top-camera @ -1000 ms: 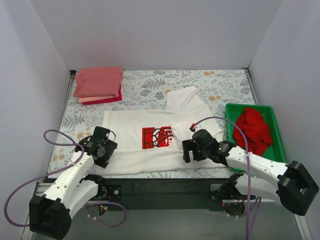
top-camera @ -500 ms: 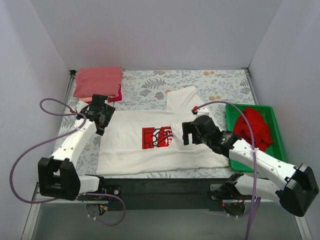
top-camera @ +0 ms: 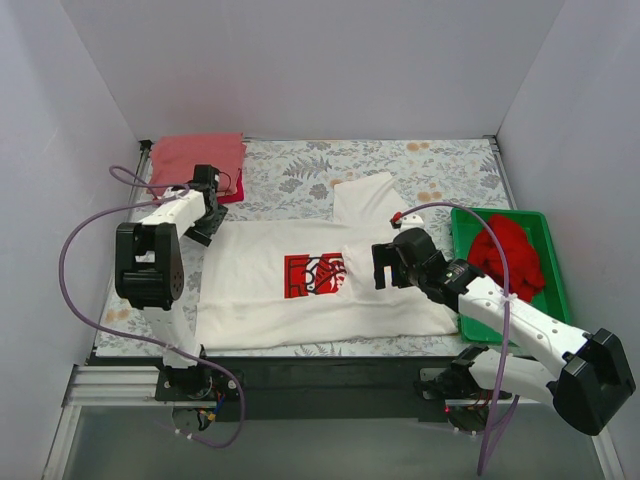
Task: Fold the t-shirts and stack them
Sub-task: Fold the tshirt
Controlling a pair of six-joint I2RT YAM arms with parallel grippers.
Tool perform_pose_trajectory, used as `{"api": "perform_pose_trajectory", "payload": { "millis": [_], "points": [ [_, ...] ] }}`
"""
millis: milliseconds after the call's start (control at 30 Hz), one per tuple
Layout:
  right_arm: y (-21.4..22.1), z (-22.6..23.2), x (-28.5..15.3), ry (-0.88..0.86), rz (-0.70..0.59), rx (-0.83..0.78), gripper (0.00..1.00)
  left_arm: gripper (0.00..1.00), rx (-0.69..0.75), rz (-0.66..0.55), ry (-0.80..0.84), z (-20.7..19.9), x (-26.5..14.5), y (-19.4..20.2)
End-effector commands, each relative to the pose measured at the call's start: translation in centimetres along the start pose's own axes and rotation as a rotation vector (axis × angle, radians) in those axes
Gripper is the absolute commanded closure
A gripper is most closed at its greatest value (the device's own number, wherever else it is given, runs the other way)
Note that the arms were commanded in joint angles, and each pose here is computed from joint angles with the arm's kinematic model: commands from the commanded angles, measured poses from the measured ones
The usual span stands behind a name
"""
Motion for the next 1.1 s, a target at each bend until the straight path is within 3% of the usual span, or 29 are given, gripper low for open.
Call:
{"api": "perform_pose_trajectory", "payload": {
  "millis": [0, 267, 567, 867, 933, 1067],
  "points": [
    [-0.2, 0.1, 0.0, -0.014, -0.017, -0.005, 0.02, 0.39, -0.022, -0.03, 0.004, -1.2, -0.5, -1.0],
    [-0.2, -0.3, 0.0, 0.001, -0.017, -0.008, 0.02, 0.42, -0.029, -0.099, -0.026, -2.3, 0.7, -2.1],
    [0.1, -0.1, 0.3, -0.004, 0.007, -0.004, 0.02, 0.48, 0.002, -0.065, -0.115, -2.0, 3.1, -1.1],
    [-0.1, -0.4, 0.4, 0.014, 0.004, 0.0, 0.02, 0.83, 0.018, -0.03, -0.171, 0.1, 3.7, 0.0],
    [-0.6, -0.6, 0.5, 0.029, -0.002, 0.004, 0.02, 0.97, 0.026, -0.02, -0.18, 0.6, 3.7, 0.2],
    [-2.8, -2.3, 1.0, 0.116, -0.025, 0.05, 0.02, 1.0, 0.053, -0.019, -0.192, 1.3, 3.3, 0.1]
  ]
}}
Point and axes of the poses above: each gripper's point midway between its finger pads, its own x axis out along the fingers, its own z axis along the line the jaws close on, y = z × x, the point moved 4 cm from there along -x, back along the fingers, and after that the axes turned 12 degrees about -x, right-handed, at the moved point
